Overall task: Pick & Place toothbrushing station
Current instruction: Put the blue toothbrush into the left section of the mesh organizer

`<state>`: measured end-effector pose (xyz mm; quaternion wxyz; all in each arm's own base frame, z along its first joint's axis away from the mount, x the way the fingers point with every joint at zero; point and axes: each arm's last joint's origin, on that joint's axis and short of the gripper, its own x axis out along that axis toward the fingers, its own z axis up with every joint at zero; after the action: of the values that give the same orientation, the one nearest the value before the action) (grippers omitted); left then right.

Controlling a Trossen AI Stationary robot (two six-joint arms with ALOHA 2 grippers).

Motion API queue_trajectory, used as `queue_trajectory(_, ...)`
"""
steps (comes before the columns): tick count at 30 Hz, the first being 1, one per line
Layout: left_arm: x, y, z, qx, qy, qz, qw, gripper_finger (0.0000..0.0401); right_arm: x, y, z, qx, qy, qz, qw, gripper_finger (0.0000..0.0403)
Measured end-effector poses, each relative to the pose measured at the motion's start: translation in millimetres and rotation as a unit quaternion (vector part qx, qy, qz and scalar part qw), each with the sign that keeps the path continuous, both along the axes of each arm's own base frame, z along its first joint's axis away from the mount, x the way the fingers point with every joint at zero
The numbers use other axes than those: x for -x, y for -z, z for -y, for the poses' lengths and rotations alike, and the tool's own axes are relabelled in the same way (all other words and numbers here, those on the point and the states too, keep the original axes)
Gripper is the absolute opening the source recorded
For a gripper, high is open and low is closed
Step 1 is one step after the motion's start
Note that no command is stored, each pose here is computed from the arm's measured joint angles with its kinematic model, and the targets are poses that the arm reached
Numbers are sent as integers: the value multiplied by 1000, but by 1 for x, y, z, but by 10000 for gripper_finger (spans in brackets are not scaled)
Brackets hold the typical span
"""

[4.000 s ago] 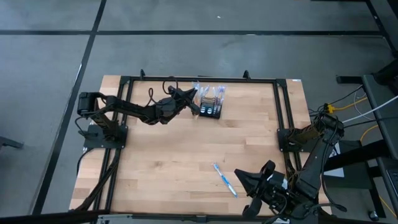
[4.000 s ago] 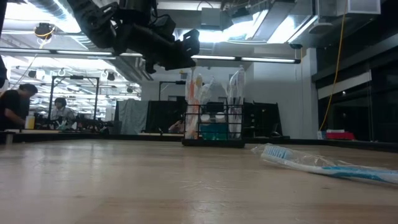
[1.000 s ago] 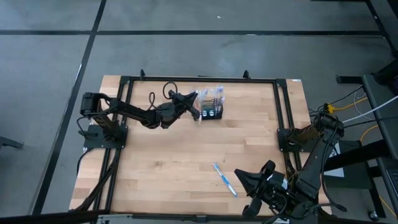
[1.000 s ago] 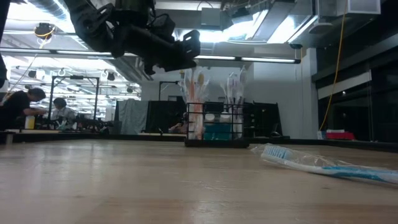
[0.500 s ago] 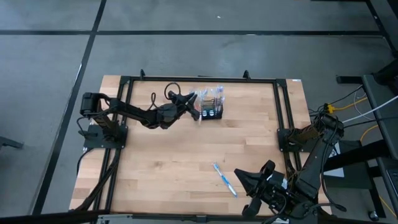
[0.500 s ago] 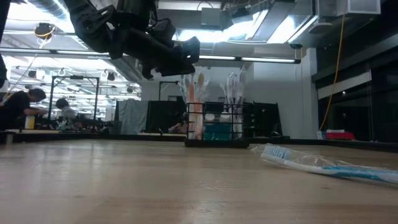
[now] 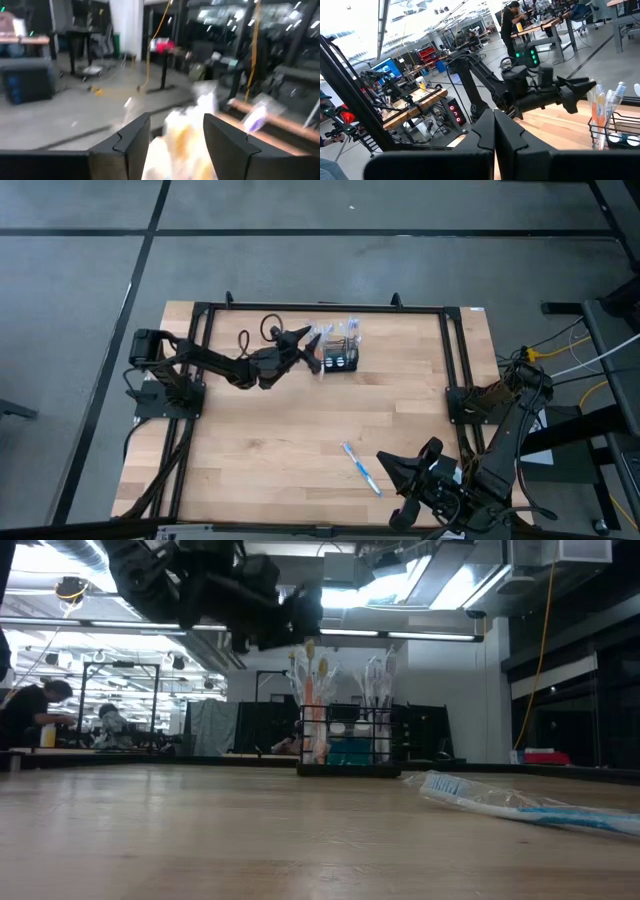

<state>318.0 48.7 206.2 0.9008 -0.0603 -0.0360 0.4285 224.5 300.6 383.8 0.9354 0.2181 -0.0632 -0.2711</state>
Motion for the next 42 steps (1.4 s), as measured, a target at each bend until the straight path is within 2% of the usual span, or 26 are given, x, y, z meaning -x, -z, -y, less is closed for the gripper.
queue_trajectory(6,7,-35,20,-73,14,47,996,183,0,0,0,1,0,-1,1000,0)
queue_trajectory(10,21,-62,43,-98,34,52,993,177,0,0,0,3,0,-2,1000,0)
queue_trajectory(13,35,-75,68,-88,47,23,995,173,0,2,0,12,-12,-10,1000,0)
queue_trajectory(16,57,-78,97,-58,44,-36,997,169,-4,10,1,11,-64,-31,997,0)
queue_trajectory(18,76,-81,114,-29,49,-44,997,169,-12,20,7,-9,-111,-60,992,0)
queue_trajectory(20,95,-85,129,6,66,-21,998,169,-22,32,17,-41,-160,-118,979,0)
queue_trajectory(23,118,-91,146,53,110,20,992,168,-39,52,43,-99,-201,-242,944,5)
queue_trajectory(28,140,-98,168,72,148,46,985,168,-65,81,94,-156,-171,-398,888,40)
queue_trajectory(31,150,-101,176,76,156,53,983,168,-74,119,117,-186,-178,-482,838,68)
queue_trajectory(34,160,-105,180,83,168,61,980,168,-73,169,129,-247,-210,-520,790,99)
queue_trajectory(35,164,-107,180,85,170,63,980,168,-71,183,131,-271,-218,-517,782,109)
queue_trajectory(38,173,-113,182,82,177,65,979,168,-72,209,134,-330,-228,-464,790,131)
queue_trajectory(42,184,-123,181,80,173,68,979,168,-68,231,140,-347,-191,-471,788,136)
